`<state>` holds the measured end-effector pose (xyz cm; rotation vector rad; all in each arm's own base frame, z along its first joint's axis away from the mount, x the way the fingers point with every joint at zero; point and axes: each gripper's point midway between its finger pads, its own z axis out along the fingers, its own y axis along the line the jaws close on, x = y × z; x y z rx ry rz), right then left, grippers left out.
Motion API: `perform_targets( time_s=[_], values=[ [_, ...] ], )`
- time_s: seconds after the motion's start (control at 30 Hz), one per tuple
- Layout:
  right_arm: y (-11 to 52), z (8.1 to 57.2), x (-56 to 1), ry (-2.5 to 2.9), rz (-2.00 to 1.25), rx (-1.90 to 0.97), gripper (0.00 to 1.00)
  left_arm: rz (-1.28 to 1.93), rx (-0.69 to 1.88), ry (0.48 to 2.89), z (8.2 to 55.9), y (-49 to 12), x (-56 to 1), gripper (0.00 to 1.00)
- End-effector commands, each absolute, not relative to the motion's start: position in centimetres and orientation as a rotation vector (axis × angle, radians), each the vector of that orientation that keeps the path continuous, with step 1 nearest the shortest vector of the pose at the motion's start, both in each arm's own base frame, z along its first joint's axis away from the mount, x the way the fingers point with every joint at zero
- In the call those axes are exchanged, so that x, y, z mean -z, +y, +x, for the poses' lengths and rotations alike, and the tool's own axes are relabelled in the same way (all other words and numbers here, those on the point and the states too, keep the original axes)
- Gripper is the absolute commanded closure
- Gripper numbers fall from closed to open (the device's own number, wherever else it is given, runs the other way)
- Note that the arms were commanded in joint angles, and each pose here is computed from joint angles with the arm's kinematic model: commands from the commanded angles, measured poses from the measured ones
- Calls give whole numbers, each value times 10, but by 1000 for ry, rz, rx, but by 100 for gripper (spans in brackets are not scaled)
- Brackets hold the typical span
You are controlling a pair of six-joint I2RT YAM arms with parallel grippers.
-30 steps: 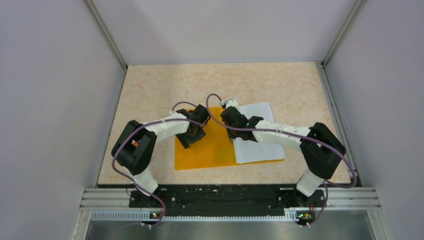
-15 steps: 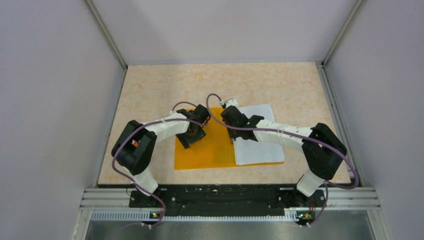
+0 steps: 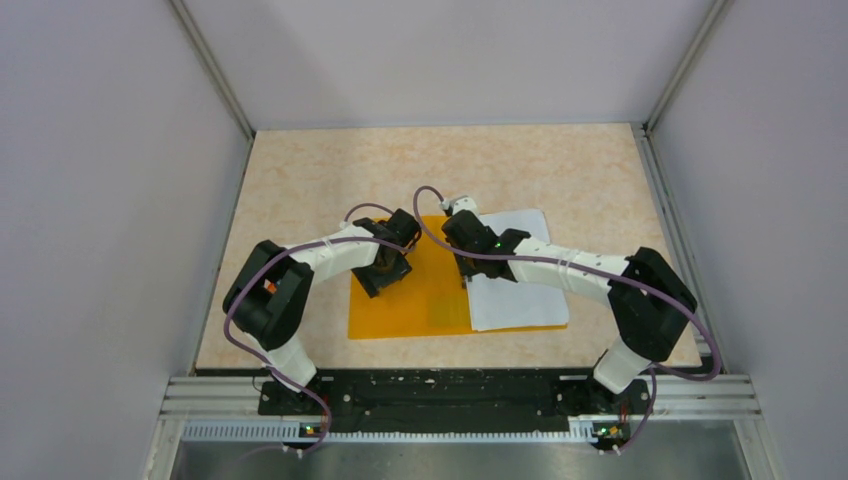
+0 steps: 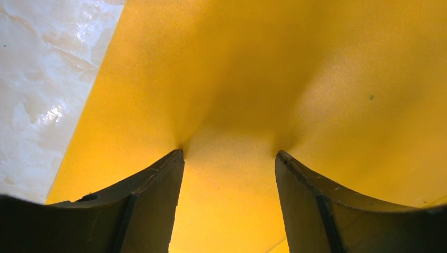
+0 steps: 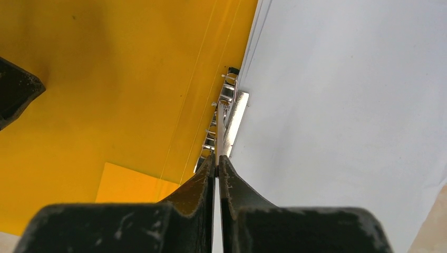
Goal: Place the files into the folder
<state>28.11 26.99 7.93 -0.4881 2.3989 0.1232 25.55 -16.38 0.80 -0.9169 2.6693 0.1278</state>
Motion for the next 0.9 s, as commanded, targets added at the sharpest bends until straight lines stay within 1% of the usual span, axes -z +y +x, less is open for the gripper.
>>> perform_targets(
  time_s=[0.0, 0.27, 0.47, 0.87],
  values=[
    [266, 273, -97, 2393, -521, -116, 96, -995, -321, 2832, 205, -146, 60, 31],
    [265, 269, -94, 2402, -534, -117, 95, -1002, -318, 2830, 205, -146, 60, 31],
    [261, 259, -83, 2434, -543, -115, 100, -1004, -321, 2829, 205, -146, 60, 31],
    [253, 234, -54, 2509, -577, -120, 100, -1022, -316, 2841, 203, -147, 63, 32]
  ],
)
